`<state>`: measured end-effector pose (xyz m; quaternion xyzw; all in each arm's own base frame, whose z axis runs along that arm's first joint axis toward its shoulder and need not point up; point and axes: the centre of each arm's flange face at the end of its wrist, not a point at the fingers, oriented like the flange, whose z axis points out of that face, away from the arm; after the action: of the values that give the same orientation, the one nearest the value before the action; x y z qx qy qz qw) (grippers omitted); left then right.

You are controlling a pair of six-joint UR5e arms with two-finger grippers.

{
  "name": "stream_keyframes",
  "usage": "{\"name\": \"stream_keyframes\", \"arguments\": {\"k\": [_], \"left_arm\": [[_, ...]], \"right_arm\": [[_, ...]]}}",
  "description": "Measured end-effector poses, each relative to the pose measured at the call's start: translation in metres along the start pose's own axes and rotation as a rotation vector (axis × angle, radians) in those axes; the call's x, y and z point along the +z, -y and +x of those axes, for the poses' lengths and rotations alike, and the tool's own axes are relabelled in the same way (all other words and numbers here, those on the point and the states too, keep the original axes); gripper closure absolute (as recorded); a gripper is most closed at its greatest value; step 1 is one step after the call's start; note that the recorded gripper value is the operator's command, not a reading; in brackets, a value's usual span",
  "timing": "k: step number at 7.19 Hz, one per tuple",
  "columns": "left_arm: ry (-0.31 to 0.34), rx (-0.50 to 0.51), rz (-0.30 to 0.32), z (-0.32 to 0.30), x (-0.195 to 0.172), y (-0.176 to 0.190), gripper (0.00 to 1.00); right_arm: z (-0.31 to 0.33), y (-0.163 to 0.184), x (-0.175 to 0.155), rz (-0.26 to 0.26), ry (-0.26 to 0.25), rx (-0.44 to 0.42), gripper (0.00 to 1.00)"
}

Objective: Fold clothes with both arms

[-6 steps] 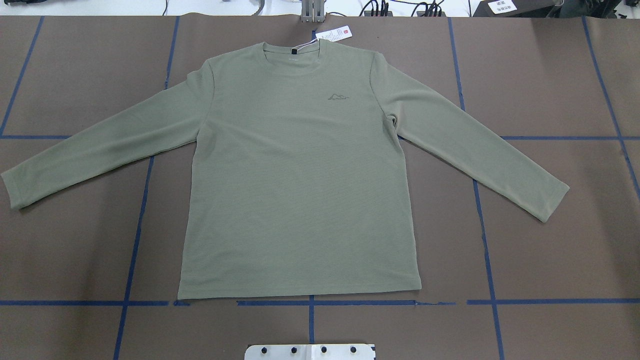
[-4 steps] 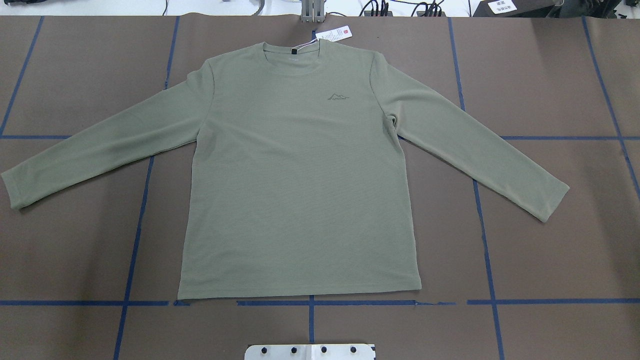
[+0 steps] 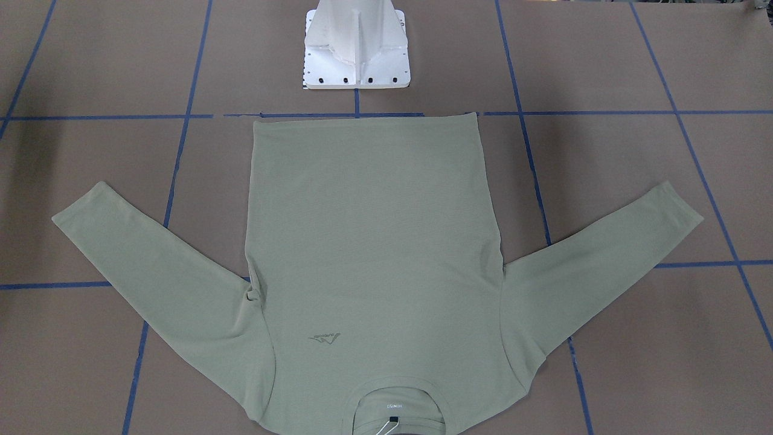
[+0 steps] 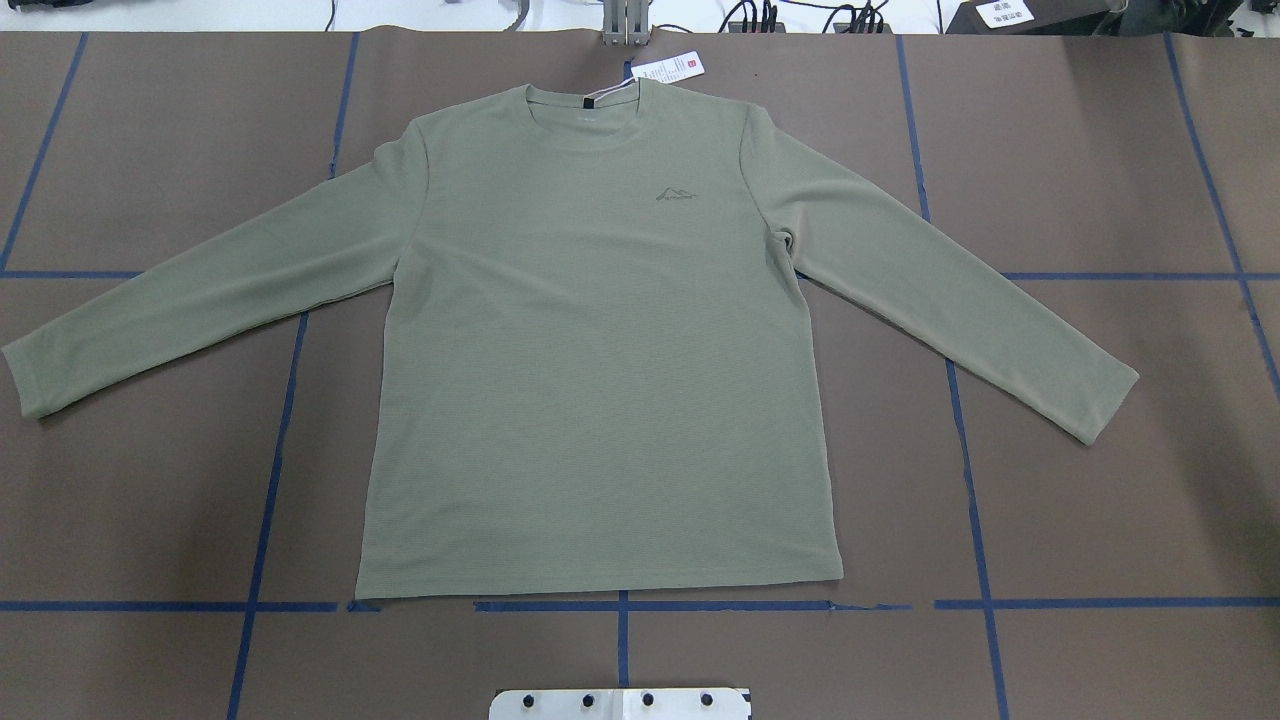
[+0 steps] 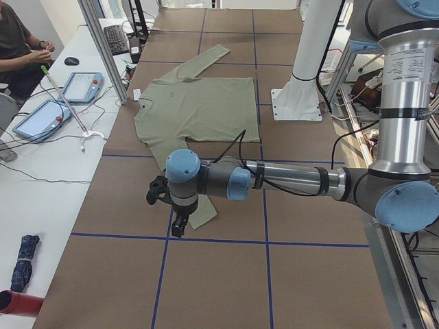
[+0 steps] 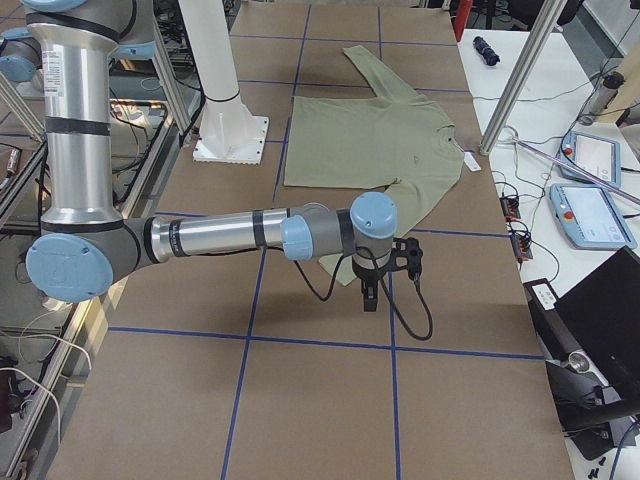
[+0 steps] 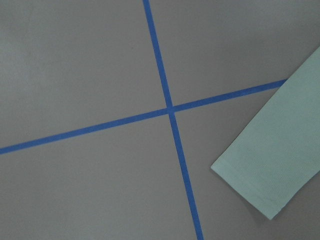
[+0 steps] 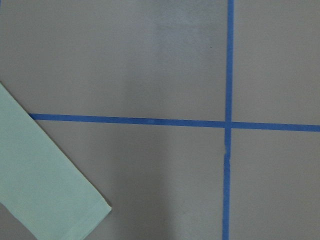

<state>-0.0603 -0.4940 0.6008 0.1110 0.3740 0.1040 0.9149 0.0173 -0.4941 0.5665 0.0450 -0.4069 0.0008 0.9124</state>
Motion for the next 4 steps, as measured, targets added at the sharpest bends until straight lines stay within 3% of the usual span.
{"name": "stream_keyframes", "arguments": {"k": [2,4], "left_arm": [[-0.031,0.047,0.045,0.009,-0.004,0.007,0.0],[-0.052,0.071,0.072,0.015,-0.007,0.013,0.0]], "right_arm": [[-0.047,-0.009,0.032,-0.017,0.021,0.014,0.0],[-0.086,-0.049,0.089,0.064,0.037,0.03,0.0]]}}
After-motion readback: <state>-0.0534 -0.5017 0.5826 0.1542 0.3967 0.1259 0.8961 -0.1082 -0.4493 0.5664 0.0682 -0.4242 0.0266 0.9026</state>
